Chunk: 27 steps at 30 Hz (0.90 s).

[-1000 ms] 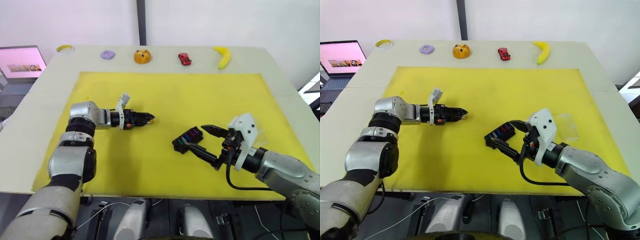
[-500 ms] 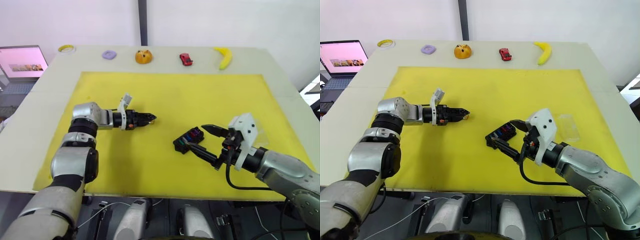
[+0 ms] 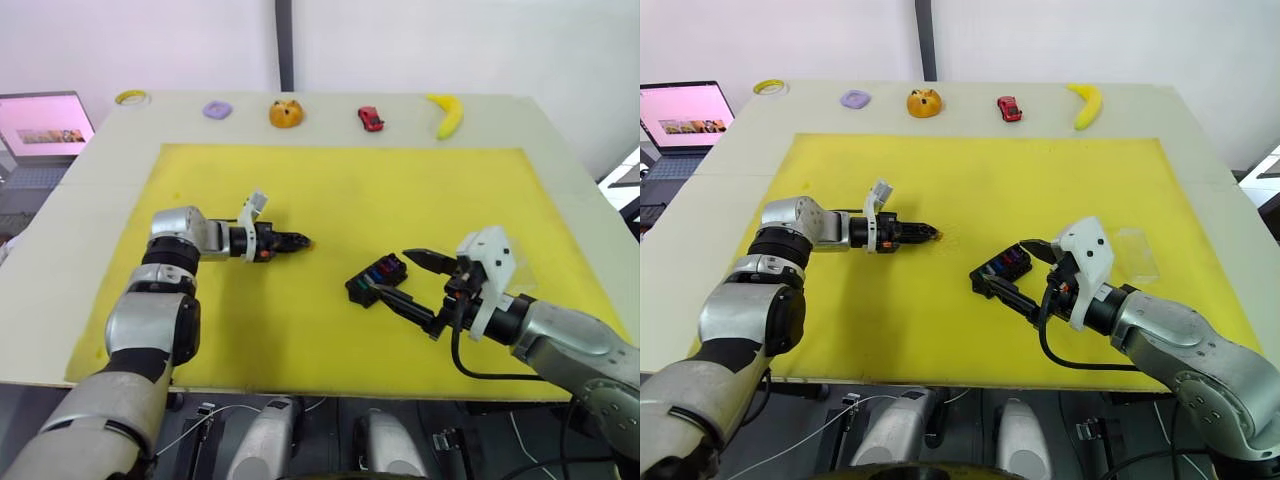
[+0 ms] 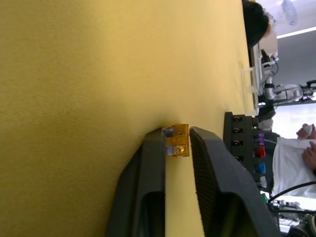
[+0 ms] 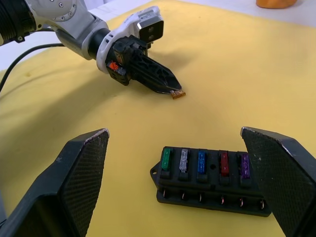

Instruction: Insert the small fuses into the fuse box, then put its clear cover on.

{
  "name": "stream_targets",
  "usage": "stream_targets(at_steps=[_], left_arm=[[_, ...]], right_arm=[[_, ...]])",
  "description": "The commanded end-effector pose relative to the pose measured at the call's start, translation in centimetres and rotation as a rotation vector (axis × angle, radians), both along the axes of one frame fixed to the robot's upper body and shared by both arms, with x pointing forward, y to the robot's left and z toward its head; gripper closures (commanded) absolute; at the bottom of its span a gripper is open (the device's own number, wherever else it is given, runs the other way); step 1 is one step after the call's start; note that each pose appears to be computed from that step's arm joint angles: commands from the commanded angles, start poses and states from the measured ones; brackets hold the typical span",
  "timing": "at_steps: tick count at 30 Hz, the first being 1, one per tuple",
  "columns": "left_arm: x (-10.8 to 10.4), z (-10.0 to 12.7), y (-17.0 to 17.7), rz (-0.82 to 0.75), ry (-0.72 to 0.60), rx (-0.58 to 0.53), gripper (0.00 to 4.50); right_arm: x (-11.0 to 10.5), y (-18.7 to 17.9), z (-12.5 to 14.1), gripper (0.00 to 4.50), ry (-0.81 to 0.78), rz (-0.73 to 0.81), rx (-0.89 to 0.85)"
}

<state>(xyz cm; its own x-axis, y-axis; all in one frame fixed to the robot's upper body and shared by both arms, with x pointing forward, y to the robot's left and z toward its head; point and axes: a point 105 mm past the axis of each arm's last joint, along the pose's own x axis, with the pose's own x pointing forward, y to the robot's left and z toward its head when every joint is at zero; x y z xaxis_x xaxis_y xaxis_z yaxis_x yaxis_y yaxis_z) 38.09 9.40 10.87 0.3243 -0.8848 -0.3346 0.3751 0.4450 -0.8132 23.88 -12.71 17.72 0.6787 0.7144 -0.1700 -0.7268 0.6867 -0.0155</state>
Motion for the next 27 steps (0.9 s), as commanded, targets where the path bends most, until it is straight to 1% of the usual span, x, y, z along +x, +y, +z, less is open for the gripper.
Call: stream_targets(at_steps=[1, 10, 13, 22, 27], left_arm=[[-0.48, -1.08, -0.42, -0.012, 0.039, 0.013, 3.67], [-0.52, -1.09, -0.37, -0.021, 0.031, 0.02, 3.67], [-0.57, -1.03, -0.44, -0.026, 0.029, 0.017, 4.46], [-0.76, -0.97, -0.06, -0.033, 0.032, 0.014, 4.48], [-0.68, -0.19, 0.29, -0.021, 0.026, -0.014, 4.48]], right_arm=[[-0.03, -0.02, 0.88, 0.0, -0.042, 0.004, 0.004], [0.02, -0.02, 0.93, 0.0, -0.045, 0.005, 0.004], [0.08, -0.05, 0.95, 0.0, -0.046, 0.003, 0.004], [0.01, -0.1, 0.91, 0.0, -0.047, -0.004, 0.004], [0.06, -0.1, 0.95, 0.0, -0.05, -0.007, 0.007]])
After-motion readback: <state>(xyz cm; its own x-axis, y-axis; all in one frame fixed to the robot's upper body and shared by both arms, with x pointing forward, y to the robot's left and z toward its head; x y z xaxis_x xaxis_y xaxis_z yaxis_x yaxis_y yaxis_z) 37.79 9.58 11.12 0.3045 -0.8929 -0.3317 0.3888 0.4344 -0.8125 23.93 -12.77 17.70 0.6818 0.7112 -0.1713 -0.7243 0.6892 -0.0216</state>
